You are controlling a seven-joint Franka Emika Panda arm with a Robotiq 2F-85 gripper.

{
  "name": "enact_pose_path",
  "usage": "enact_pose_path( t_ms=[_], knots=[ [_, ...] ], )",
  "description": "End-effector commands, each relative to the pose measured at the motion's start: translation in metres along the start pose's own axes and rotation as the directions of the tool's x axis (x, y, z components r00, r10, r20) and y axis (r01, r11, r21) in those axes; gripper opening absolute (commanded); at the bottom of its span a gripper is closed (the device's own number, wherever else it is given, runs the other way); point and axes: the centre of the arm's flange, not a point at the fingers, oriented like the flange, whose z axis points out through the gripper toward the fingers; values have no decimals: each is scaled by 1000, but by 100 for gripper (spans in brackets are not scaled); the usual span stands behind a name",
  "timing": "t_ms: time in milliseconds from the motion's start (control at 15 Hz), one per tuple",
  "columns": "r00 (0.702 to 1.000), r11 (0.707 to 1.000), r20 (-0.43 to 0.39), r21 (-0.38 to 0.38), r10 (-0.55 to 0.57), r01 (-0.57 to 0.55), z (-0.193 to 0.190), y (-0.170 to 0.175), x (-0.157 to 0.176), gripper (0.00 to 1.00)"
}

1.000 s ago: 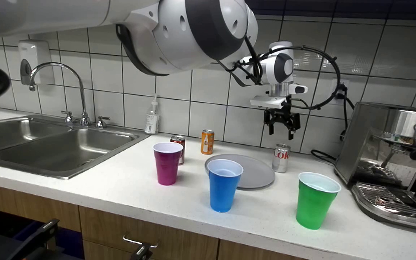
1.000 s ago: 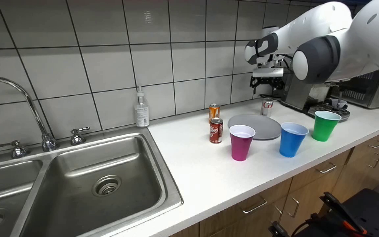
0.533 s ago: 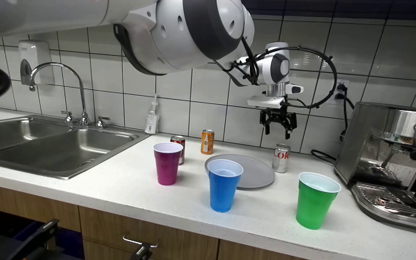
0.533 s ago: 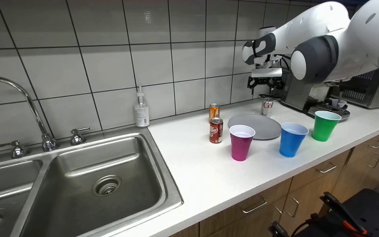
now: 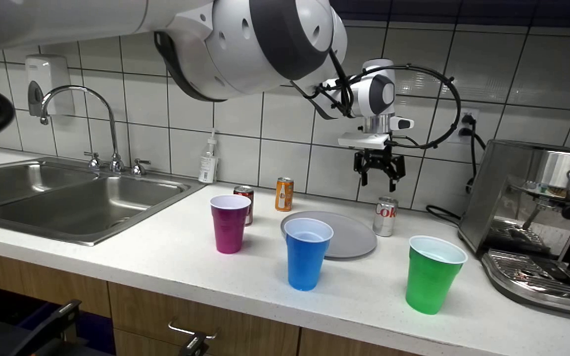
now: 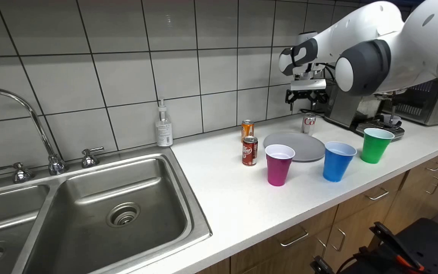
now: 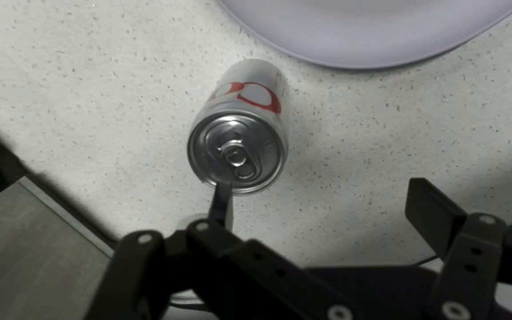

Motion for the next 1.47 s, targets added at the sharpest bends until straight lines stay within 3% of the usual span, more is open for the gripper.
enact_pose_path(
  t_ms=[0,1400],
  knots=[
    [1000,1000,1,0,0,0,1,0,0,100],
    [999,1000,-25,19,-21,22,3,-1,-17,100]
  ],
)
